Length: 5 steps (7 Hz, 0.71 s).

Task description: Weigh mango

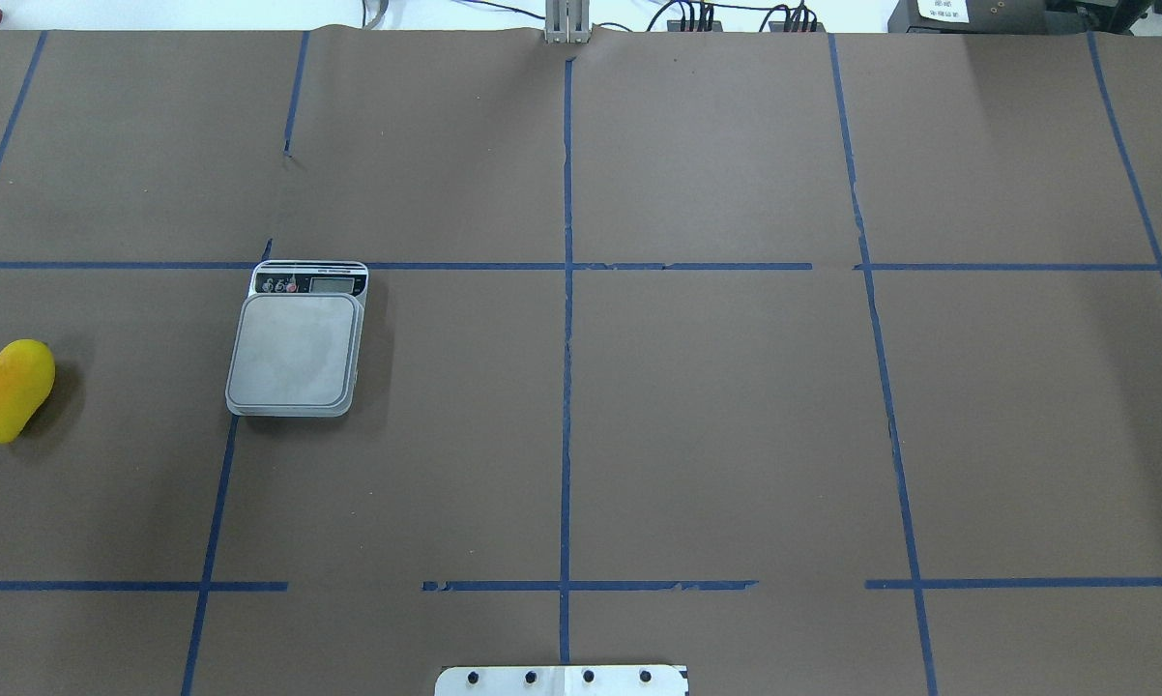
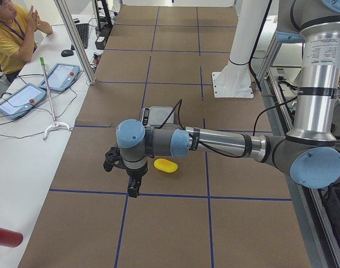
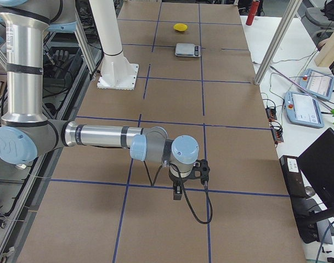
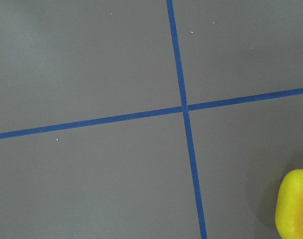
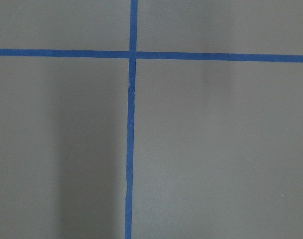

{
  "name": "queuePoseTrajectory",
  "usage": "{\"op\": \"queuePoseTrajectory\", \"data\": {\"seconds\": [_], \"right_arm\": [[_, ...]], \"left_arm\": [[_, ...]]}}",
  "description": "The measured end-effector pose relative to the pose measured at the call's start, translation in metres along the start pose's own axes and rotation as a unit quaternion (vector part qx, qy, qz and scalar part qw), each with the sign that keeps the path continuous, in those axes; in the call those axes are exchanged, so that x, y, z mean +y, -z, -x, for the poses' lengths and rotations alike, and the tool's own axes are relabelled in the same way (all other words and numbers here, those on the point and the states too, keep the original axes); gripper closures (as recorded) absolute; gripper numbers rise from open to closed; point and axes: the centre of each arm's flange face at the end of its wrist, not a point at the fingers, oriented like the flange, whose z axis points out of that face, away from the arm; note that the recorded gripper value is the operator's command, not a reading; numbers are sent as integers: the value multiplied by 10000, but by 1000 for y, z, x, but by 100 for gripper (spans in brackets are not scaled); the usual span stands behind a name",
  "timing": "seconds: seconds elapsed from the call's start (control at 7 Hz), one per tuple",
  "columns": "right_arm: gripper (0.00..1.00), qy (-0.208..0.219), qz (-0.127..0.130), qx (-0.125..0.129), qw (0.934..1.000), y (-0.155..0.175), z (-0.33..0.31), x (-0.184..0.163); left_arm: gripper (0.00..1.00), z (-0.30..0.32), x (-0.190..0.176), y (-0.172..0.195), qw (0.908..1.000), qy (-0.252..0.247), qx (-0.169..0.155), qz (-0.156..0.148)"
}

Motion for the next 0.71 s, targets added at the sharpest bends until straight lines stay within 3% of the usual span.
{"op": "queuePoseTrajectory", "data": {"seconds": [0.29, 0.71], "right_arm": [[0, 0, 0, 0, 10000, 0, 0, 0], [0, 0, 0, 0, 10000, 0, 0, 0]], "left_arm": [[0, -5, 2, -10, 9999, -140, 29, -12], [0, -110, -21, -72, 9961, -846, 226, 59]]}}
